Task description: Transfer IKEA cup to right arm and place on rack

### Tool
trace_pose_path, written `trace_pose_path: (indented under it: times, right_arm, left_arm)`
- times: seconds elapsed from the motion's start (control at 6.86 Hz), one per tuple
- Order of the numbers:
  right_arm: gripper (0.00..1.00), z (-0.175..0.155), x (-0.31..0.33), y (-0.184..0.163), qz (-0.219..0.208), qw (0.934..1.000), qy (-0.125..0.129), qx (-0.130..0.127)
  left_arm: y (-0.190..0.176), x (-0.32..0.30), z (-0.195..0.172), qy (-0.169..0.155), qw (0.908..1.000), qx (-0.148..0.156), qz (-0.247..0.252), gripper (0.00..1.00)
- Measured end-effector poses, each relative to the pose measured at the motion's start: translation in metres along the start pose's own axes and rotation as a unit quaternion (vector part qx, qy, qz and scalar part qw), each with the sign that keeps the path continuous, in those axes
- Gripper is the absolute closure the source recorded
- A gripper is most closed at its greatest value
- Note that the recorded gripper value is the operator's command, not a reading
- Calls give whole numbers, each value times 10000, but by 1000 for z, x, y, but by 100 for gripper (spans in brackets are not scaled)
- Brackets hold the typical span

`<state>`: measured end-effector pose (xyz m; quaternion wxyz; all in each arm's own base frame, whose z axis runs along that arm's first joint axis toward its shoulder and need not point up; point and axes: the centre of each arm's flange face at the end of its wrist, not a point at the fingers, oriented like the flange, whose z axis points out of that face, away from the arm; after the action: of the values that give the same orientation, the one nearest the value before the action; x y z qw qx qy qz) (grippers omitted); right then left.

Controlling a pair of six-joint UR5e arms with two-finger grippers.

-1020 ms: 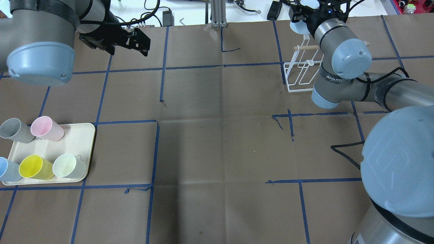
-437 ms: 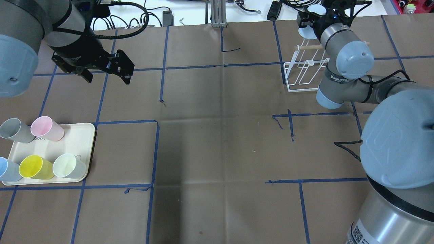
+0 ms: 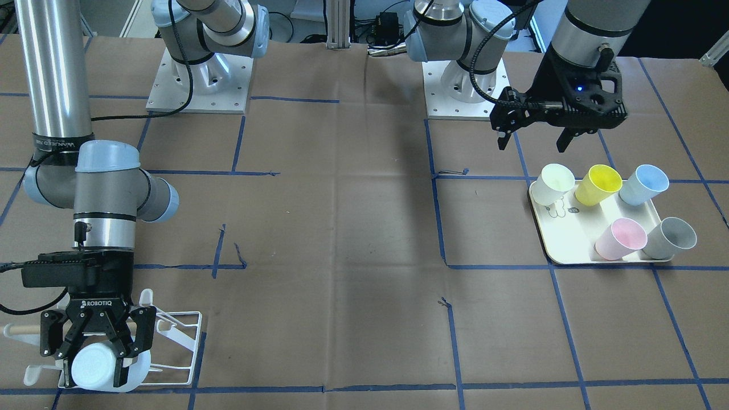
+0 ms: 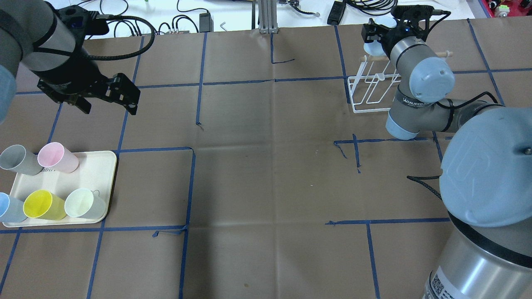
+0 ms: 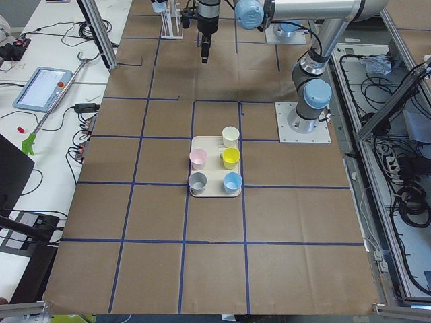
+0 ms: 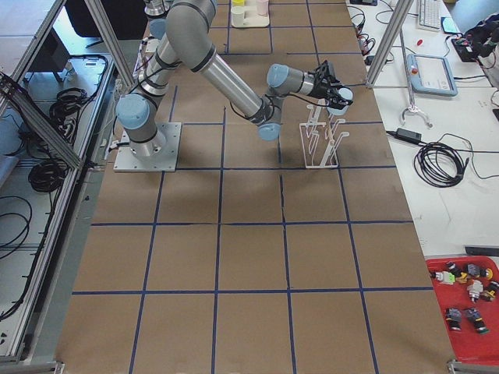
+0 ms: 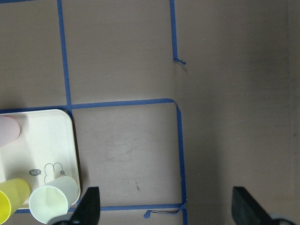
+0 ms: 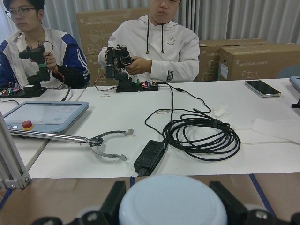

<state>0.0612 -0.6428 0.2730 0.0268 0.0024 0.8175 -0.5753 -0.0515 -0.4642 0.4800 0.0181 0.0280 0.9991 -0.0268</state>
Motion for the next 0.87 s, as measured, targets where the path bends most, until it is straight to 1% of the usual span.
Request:
trace_pose_path:
  times: [0.29,0.58,0.73,0.87]
  right_arm:
    - [0,-2,-1,-4,85,9999,4,137]
    - [0,-3,-2,-6,127,9998,-2,157]
    - [0,-4,-3,-8,127,9998,-6,165]
    - [0,-5,-4,-10,121,9998,-14,185]
  left_arm:
    - [34,-57,29,52,9997,-249,46,1]
    - [61,-103,62,187,9985,-512,26,3]
    - [72,-126,79,274,9977,-621,-12,3]
    - [83,-142,98,314,9974,-647,-41,3]
